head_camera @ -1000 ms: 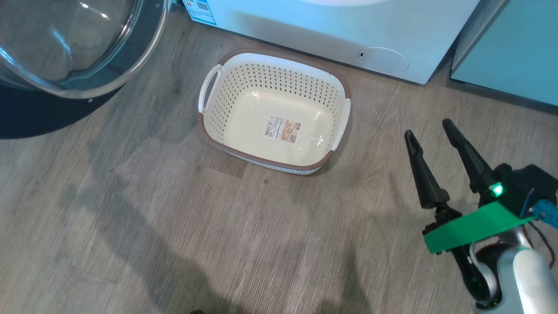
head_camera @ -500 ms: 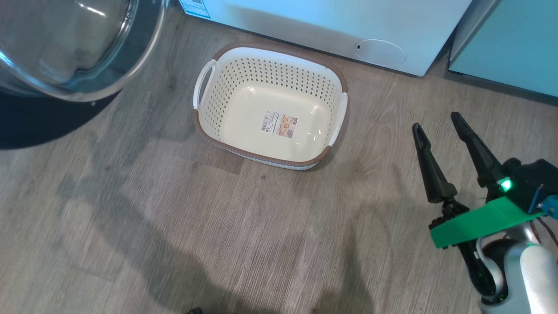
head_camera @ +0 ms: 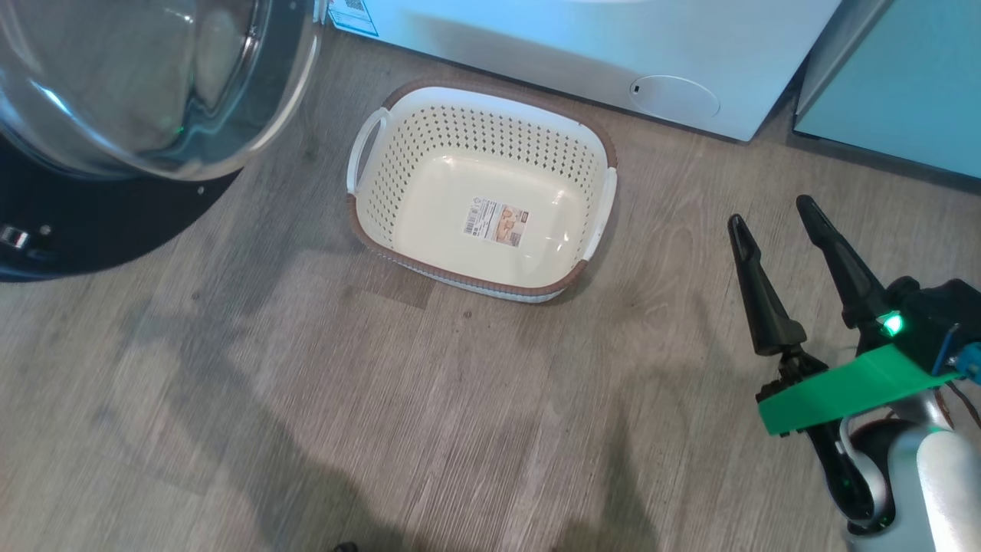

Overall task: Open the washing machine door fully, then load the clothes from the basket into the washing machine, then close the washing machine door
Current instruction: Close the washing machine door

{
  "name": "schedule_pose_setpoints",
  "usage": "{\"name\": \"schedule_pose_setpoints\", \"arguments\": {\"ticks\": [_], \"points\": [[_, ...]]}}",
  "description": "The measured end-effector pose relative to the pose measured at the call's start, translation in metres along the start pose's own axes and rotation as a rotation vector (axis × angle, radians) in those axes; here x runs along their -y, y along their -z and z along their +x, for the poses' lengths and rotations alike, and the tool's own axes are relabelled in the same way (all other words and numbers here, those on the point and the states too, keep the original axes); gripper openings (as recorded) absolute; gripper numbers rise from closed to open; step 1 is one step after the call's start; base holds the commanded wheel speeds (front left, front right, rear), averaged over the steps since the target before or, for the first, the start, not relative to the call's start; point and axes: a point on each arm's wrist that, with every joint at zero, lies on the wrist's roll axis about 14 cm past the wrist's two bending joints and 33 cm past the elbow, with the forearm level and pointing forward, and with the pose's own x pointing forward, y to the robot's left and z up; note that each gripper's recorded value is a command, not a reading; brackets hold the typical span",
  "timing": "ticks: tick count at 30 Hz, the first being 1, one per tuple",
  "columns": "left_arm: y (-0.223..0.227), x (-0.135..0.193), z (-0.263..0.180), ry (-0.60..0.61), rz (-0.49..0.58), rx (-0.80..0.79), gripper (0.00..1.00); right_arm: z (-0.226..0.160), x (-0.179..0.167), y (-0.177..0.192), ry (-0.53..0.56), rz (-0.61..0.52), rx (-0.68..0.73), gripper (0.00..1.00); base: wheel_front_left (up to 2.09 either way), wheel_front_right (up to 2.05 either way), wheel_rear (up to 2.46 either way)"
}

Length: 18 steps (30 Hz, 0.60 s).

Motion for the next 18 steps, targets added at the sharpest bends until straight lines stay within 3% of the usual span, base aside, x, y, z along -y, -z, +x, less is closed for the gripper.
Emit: {"name": "schedule_pose_setpoints", "arguments": {"ticks": [18], "points": [[0.074,0.002,-0.025,0.054,0.036,-0.335,0.00,-0.013,0.005,-0.021,0.043,-0.004,0.075,1.00,0.00,0.00,0.00]]}}
